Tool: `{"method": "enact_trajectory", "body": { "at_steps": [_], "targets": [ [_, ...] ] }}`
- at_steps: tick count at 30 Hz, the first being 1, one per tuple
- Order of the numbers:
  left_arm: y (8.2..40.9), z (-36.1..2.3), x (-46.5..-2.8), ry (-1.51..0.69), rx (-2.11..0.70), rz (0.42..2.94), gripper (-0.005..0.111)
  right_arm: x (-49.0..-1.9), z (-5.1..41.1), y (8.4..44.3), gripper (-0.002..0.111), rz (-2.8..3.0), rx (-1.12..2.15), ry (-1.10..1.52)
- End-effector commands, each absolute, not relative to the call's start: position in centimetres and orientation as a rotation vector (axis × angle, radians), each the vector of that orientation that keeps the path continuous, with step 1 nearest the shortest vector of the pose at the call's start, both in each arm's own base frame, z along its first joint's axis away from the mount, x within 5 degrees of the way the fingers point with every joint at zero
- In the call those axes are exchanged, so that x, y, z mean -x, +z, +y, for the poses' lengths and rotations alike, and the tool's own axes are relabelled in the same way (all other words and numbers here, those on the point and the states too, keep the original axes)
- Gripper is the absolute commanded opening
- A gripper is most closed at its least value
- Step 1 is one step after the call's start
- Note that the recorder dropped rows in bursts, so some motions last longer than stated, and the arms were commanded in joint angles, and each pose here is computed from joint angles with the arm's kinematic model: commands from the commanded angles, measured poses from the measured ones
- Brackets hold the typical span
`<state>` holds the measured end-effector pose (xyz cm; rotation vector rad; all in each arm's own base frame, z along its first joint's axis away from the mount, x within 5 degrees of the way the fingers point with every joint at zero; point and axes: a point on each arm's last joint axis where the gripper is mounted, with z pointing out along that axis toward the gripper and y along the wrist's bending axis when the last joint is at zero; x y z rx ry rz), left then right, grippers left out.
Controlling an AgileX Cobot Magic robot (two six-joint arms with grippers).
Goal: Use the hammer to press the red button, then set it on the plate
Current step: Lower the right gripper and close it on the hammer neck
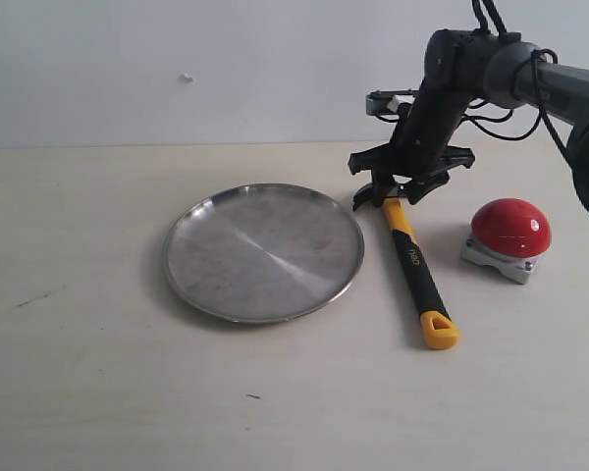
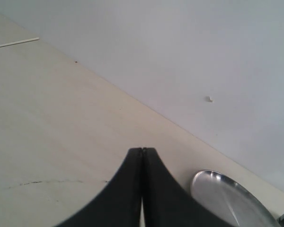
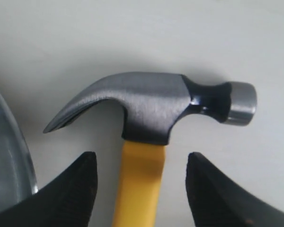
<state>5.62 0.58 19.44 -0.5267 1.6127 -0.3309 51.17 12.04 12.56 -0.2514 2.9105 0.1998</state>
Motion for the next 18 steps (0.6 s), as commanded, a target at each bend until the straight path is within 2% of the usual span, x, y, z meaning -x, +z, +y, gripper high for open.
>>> {"method": "enact_trajectory", "body": {
  "at_steps": [1, 9, 13, 18],
  "targets": [
    [19.60, 0.55, -5.57, -0.334, 0.518, 1.602, 0.000, -51.15, 12.74, 12.86, 0.054, 2.895, 0.270, 0.203],
    [19.60, 0.55, -5.57, -0.334, 0.518, 1.602, 0.000, -51.02, 13.38, 12.72, 0.054, 2.895, 0.257, 0.156],
    [19.60, 0.55, -5.57, -0.334, 0.518, 1.602, 0.000, -51.08, 12.58, 12.67, 0.054, 2.902, 0.243, 0.028],
    [19.60, 0.55, -5.57, -0.334, 0.518, 1.602, 0.000, -51.08, 12.60, 12.67, 0.054, 2.902, 0.242, 0.031]
  ]
}}
